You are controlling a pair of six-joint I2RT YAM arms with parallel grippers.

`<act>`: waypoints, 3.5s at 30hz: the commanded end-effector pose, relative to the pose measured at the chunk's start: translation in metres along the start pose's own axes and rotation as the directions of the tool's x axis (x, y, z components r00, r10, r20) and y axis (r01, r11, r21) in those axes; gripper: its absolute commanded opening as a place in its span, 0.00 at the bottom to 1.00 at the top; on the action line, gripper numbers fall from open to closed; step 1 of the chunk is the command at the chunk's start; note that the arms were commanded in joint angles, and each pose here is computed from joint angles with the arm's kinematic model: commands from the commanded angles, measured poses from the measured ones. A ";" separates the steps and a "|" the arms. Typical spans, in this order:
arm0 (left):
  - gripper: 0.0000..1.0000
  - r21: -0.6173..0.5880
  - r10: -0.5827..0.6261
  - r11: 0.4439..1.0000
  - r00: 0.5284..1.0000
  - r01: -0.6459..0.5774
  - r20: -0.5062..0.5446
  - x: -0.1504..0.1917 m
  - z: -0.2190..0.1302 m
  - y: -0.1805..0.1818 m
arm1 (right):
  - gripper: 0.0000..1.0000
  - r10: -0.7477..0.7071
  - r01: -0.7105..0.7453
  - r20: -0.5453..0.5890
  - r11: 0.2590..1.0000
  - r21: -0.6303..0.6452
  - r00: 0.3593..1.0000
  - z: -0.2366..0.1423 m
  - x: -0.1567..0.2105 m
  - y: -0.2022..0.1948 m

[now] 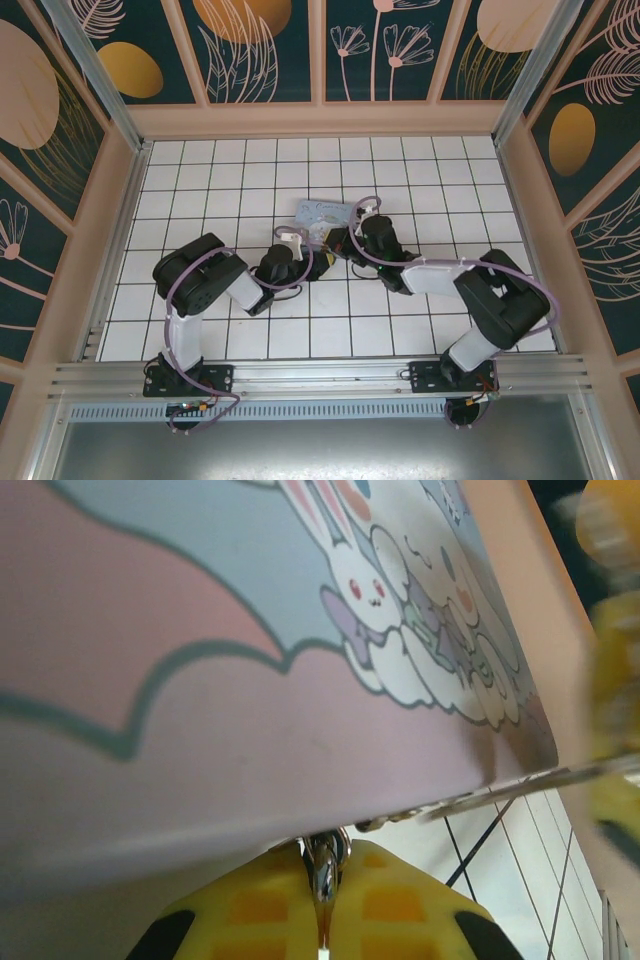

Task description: Unlock a padlock with a key

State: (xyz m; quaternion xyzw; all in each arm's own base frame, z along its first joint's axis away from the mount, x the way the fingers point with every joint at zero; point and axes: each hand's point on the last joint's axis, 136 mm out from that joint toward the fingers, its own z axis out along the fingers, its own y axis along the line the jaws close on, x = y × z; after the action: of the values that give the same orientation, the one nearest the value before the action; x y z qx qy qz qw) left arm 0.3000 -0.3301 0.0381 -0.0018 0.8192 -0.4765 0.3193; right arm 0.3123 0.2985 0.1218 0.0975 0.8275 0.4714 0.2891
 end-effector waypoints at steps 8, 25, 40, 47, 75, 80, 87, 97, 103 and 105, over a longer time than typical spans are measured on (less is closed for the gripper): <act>0.00 -0.034 -0.067 0.997 0.996 0.065 -0.063 0.005 -0.022 0.005 | 0.00 -0.052 0.056 0.056 0.995 -0.082 0.997 -0.073 0.012 0.015; 0.00 0.032 -0.127 0.991 0.982 0.132 -0.143 0.011 -0.062 -0.020 | 0.00 0.043 -0.044 -0.027 0.997 -0.058 0.999 -0.108 0.102 -0.028; 0.00 0.056 -0.186 0.978 0.963 0.200 -0.193 0.024 -0.069 -0.022 | 0.00 0.071 -0.072 -0.017 0.996 -0.045 0.997 -0.102 0.120 -0.032; 0.00 0.063 -0.201 0.973 0.953 0.221 -0.226 0.028 -0.064 -0.023 | 0.00 0.077 -0.078 -0.018 0.996 -0.032 0.997 -0.101 0.122 -0.035; 0.00 0.175 -0.239 0.940 0.932 0.292 -0.272 0.019 -0.065 -0.052 | 0.00 0.128 -0.131 -0.053 0.989 -0.061 0.990 -0.084 0.126 -0.029; 0.00 0.194 -0.251 0.929 0.923 0.314 -0.292 0.019 -0.067 -0.058 | 0.00 0.137 -0.141 -0.052 0.987 -0.078 0.989 -0.082 0.121 -0.027; 0.00 0.205 -0.263 0.919 0.912 0.336 -0.314 0.020 -0.070 -0.065 | 0.00 0.141 -0.145 -0.041 0.982 -0.119 0.989 -0.085 0.112 -0.020; 0.00 0.220 -0.267 0.913 0.910 0.344 -0.319 0.017 -0.071 -0.070 | 0.00 0.145 -0.149 -0.041 0.981 -0.122 0.989 -0.085 0.111 -0.020; 0.00 0.229 -0.265 0.910 0.910 0.345 -0.318 0.015 -0.073 -0.073 | 0.00 0.155 -0.158 -0.038 0.982 -0.102 0.987 -0.083 0.111 -0.026; 0.00 0.232 -0.264 0.910 0.911 0.344 -0.316 0.015 -0.073 -0.074 | 0.00 0.159 -0.162 -0.037 0.982 -0.100 0.987 -0.082 0.111 -0.027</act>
State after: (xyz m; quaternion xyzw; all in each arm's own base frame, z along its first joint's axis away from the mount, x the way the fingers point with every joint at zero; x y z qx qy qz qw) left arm 0.2221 -0.3122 0.0822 -0.0420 0.7970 -0.5946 0.0975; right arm 0.1762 0.2725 0.0855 0.1383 0.8032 0.5266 0.2418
